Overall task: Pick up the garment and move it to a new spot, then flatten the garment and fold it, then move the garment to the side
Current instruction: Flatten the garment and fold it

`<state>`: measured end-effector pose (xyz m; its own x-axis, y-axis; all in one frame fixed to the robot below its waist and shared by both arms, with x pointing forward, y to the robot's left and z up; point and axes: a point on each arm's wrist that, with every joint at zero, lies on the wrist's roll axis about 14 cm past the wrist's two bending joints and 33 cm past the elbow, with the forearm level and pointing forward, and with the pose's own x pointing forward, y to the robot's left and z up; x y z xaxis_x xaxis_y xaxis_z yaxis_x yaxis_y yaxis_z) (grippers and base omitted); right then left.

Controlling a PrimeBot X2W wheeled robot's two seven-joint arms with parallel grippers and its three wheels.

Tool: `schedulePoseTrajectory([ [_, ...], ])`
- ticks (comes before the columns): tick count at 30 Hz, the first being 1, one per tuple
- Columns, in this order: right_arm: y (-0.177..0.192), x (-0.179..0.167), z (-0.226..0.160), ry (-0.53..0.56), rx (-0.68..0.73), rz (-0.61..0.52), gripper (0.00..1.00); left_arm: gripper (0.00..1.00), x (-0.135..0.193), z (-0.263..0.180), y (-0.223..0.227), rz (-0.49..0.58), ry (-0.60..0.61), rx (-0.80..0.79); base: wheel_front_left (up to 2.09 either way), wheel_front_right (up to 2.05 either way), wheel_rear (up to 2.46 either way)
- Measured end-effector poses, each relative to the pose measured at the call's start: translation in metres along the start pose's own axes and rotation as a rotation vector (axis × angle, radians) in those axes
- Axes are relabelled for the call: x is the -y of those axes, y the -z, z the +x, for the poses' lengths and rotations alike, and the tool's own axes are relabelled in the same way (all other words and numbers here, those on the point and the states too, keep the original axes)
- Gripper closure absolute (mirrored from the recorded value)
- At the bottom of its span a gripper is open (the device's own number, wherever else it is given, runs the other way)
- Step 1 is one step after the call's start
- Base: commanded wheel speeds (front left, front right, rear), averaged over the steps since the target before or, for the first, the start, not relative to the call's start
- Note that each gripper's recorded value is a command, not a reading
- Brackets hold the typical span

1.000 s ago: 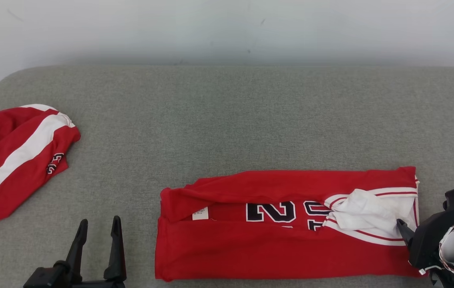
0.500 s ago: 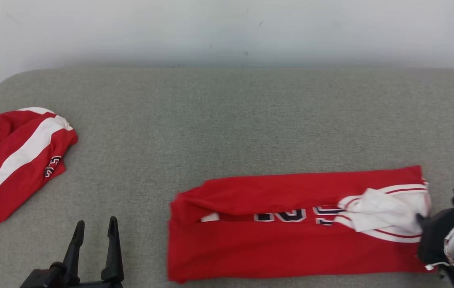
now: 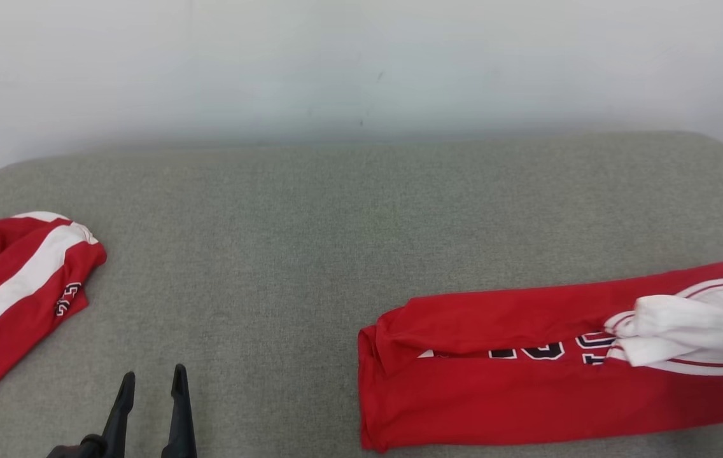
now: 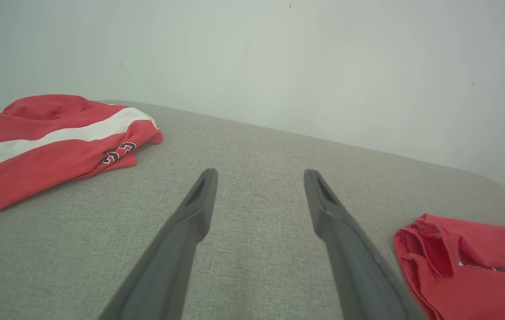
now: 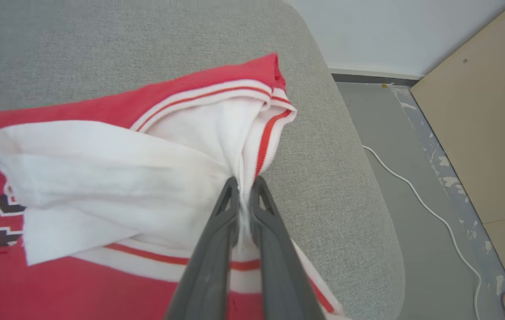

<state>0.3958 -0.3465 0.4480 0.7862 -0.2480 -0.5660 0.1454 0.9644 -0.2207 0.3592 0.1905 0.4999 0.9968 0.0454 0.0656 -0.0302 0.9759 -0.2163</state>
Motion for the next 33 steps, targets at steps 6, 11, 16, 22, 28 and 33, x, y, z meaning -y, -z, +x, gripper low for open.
schedulePoseTrajectory([
  [6, -0.019, -0.055, -0.018, -0.127, 0.054, -0.076, 1.00, 0.00, 0.005, -0.006, -0.004, -0.008, 0.013, 0.011, 0.00, 0.00, 0.00],
  [11, -0.034, -0.119, -0.039, -0.294, 0.091, -0.154, 1.00, 0.00, 0.005, -0.008, -0.008, -0.009, 0.017, 0.024, 0.00, 0.00, 0.00],
  [16, -0.031, -0.182, -0.056, -0.467, 0.080, -0.235, 1.00, 0.00, -0.001, -0.013, -0.008, -0.009, -0.002, 0.021, 0.00, 0.00, 0.00],
  [22, -0.031, -0.250, -0.072, -0.639, 0.075, -0.288, 1.00, 0.00, -0.004, -0.017, -0.006, -0.009, -0.016, 0.015, 0.00, 0.00, 0.00],
  [28, -0.030, -0.299, -0.082, -0.747, 0.062, -0.329, 1.00, 0.00, -0.008, -0.020, -0.003, -0.011, -0.028, 0.007, 0.00, 0.00, 0.00],
  [33, -0.027, -0.319, -0.081, -0.781, 0.041, -0.341, 1.00, 0.00, -0.011, -0.024, -0.003, -0.011, -0.039, 0.006, 0.00, 0.00, 0.00],
])
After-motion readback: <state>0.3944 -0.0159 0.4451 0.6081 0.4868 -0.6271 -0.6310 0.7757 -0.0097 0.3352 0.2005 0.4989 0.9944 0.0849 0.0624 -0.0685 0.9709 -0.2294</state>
